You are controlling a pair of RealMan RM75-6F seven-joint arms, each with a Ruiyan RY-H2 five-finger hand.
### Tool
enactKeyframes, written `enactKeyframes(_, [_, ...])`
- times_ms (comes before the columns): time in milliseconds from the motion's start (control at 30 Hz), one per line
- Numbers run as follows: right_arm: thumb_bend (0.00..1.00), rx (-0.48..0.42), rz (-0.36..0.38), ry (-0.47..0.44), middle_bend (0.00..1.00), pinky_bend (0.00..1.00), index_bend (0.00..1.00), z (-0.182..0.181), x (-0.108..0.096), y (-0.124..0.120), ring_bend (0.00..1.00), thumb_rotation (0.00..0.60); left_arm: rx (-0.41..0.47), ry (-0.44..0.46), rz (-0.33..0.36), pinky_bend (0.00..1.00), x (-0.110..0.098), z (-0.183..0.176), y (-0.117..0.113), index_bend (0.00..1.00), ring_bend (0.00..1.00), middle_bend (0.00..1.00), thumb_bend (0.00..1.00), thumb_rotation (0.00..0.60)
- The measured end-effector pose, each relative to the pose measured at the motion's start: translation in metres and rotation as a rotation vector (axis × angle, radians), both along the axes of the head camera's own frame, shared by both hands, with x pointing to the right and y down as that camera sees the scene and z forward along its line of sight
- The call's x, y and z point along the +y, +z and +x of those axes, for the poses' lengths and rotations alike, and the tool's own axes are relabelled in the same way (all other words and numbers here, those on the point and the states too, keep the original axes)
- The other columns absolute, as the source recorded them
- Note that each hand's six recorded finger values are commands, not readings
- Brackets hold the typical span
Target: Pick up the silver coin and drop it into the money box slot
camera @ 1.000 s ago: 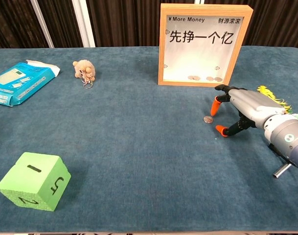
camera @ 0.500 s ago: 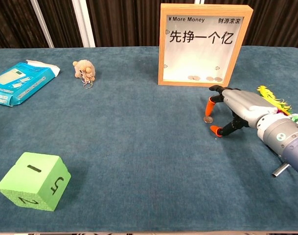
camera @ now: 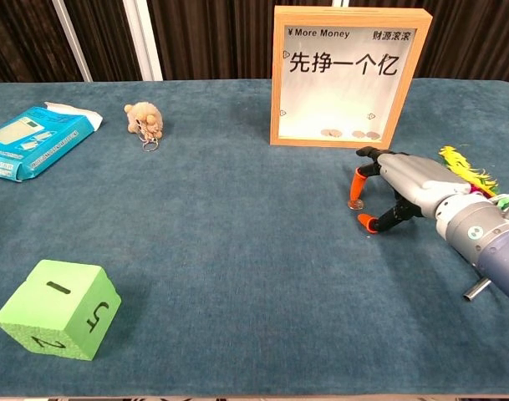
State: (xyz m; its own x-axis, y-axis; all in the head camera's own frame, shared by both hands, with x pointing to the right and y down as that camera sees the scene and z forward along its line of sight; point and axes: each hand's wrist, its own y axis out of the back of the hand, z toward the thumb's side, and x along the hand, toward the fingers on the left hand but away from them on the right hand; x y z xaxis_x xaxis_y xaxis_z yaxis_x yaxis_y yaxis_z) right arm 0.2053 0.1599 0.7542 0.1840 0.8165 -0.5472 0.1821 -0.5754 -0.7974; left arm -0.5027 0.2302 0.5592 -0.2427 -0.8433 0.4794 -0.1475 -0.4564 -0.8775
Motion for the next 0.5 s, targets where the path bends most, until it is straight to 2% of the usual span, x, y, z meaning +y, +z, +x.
enactKeyframes(500, [0.42,0.006,-0.002,0.002,0.01,0.0,0.45,-0.0028,-0.0049,0.0021,0.0,0.6,-0.002,0.001,-0.005,0.01,0.0002,-0.0002,0.0004,0.17,0.04,0.02,0.42,0.6])
